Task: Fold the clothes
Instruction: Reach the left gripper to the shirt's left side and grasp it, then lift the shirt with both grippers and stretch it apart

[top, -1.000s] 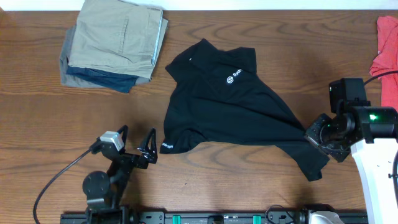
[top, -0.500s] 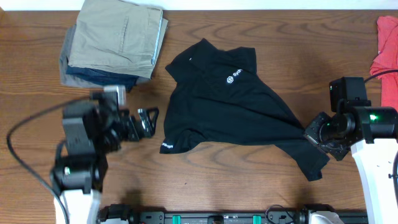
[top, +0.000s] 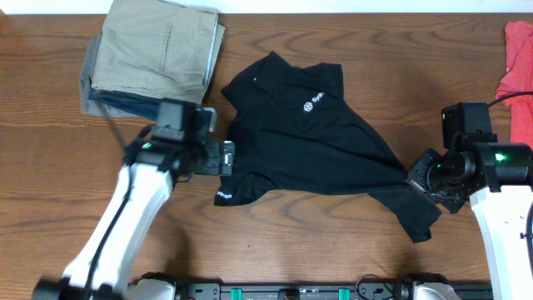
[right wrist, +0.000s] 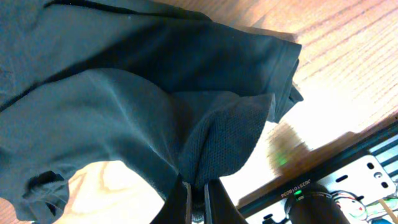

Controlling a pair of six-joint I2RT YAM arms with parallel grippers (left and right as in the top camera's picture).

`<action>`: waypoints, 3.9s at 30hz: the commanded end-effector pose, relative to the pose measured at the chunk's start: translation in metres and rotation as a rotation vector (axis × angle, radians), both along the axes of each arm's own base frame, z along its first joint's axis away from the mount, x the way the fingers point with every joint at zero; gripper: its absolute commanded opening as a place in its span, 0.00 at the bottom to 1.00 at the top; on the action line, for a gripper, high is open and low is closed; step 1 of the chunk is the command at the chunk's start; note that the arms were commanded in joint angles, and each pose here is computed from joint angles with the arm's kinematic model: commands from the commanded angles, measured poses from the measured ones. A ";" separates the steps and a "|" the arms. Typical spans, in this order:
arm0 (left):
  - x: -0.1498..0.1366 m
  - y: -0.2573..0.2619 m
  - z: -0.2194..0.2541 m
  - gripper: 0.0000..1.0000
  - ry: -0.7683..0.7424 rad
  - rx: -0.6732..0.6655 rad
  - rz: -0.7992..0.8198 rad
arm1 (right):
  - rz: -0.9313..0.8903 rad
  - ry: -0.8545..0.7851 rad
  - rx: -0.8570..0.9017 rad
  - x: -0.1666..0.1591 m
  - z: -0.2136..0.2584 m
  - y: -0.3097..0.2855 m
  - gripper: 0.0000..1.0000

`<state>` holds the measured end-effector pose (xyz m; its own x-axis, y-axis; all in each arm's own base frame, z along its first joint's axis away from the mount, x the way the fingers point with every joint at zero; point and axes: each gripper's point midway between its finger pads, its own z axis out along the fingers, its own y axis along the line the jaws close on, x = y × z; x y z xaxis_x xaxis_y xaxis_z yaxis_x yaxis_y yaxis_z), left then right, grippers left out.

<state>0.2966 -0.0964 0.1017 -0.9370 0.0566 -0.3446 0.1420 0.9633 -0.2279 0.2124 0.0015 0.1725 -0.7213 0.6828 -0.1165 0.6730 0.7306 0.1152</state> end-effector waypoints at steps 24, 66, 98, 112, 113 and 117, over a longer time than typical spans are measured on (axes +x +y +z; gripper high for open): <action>0.046 0.012 -0.071 0.94 0.038 0.141 0.081 | 0.031 -0.028 0.005 0.003 0.007 0.000 0.02; 0.020 -0.006 -0.106 0.06 0.154 0.198 0.012 | 0.030 -0.010 0.001 -0.002 0.006 -0.001 0.01; -0.138 0.049 0.370 0.06 -0.863 -0.216 0.186 | 0.096 -0.650 -0.201 -0.027 0.251 -0.023 0.01; -0.135 0.048 0.414 0.06 -0.920 -0.280 0.219 | 0.080 -0.769 -0.258 -0.028 0.291 -0.030 0.01; -0.123 0.044 0.409 0.06 -0.891 -0.271 0.219 | 0.074 -0.748 -0.270 -0.021 0.288 -0.033 0.01; -0.063 0.022 0.379 0.06 -0.730 -0.238 0.224 | 0.032 -0.648 -0.321 0.010 0.272 -0.046 0.01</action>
